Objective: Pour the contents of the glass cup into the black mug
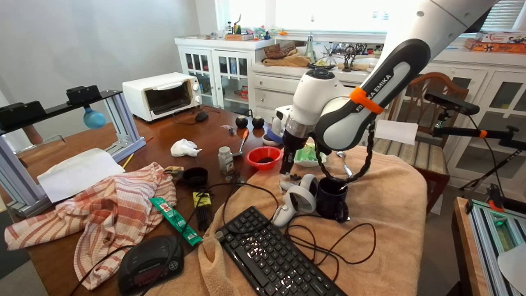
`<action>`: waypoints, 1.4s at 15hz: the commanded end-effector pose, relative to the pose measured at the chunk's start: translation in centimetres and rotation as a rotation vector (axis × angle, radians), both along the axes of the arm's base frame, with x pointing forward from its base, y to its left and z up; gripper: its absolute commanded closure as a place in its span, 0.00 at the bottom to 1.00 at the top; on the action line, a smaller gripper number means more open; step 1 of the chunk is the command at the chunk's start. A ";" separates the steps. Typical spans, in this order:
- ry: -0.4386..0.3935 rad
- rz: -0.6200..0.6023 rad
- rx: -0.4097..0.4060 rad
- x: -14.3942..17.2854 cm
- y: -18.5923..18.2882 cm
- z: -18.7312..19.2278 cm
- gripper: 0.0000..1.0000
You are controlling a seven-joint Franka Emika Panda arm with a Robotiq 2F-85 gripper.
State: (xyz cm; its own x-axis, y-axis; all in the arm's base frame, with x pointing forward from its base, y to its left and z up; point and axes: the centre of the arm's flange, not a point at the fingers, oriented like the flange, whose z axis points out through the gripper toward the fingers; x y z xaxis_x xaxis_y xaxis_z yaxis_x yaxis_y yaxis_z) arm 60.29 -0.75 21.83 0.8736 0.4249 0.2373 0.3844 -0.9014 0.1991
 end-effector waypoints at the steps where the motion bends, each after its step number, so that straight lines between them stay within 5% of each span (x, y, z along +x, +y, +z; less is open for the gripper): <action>1: -0.056 -0.018 -0.052 -3.3 1.2 3.4 0.70; 8: -0.085 -0.167 -0.075 -6.1 -1.9 5.4 0.70; 14: 0.013 -0.195 -0.004 -12.3 -2.0 4.5 0.70; 21: 0.018 -0.423 -0.009 -16.2 -2.1 2.8 0.70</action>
State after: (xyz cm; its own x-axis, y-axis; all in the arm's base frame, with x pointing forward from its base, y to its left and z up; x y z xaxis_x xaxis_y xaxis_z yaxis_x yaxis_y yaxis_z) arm 46.27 -3.36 24.57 0.9721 0.1177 0.2028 0.0771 -0.9772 0.1978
